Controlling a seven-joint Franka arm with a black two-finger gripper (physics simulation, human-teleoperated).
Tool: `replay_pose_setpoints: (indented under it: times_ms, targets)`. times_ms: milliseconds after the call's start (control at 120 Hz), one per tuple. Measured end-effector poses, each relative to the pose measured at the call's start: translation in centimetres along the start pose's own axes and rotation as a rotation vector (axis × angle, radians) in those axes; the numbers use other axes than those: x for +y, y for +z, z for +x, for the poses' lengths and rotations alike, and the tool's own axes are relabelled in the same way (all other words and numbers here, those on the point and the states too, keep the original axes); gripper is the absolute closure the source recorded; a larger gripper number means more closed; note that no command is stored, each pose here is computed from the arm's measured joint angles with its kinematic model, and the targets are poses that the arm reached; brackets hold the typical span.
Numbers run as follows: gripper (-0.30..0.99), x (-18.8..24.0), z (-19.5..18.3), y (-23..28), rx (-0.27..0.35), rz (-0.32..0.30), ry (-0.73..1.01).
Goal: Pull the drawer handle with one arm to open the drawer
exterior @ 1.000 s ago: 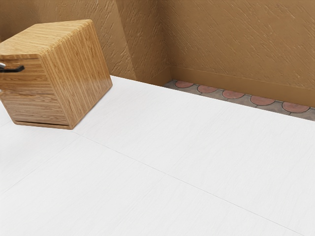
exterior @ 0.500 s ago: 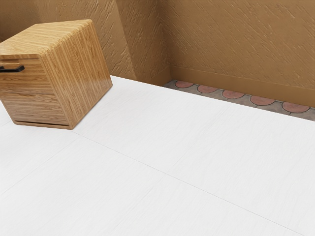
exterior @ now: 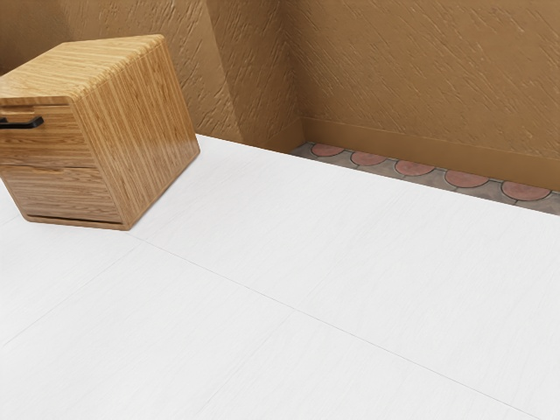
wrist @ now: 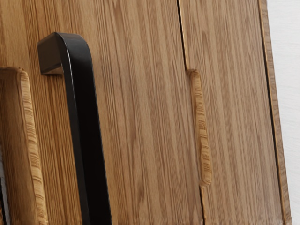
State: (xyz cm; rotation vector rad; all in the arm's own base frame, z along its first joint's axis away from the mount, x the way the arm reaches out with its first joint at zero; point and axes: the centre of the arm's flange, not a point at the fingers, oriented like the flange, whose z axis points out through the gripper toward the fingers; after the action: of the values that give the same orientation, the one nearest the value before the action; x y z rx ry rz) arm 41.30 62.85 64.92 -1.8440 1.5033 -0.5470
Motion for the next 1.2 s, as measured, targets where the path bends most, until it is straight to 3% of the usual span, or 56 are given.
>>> replay_pose_setpoints:
  times_ms: [217, 683, 983, 1200]
  targets:
    - [0.06, -0.3, 0.6, 1.8, 0.013, 0.030, -0.003]
    - [0.02, -0.5, 1.2, 2.5, -0.002, 0.019, -0.070]
    - [0.02, -0.7, 2.0, 2.4, -0.023, -0.020, -0.084]
    - [0.03, -0.8, 2.5, 2.3, 0.012, -0.019, -0.109]
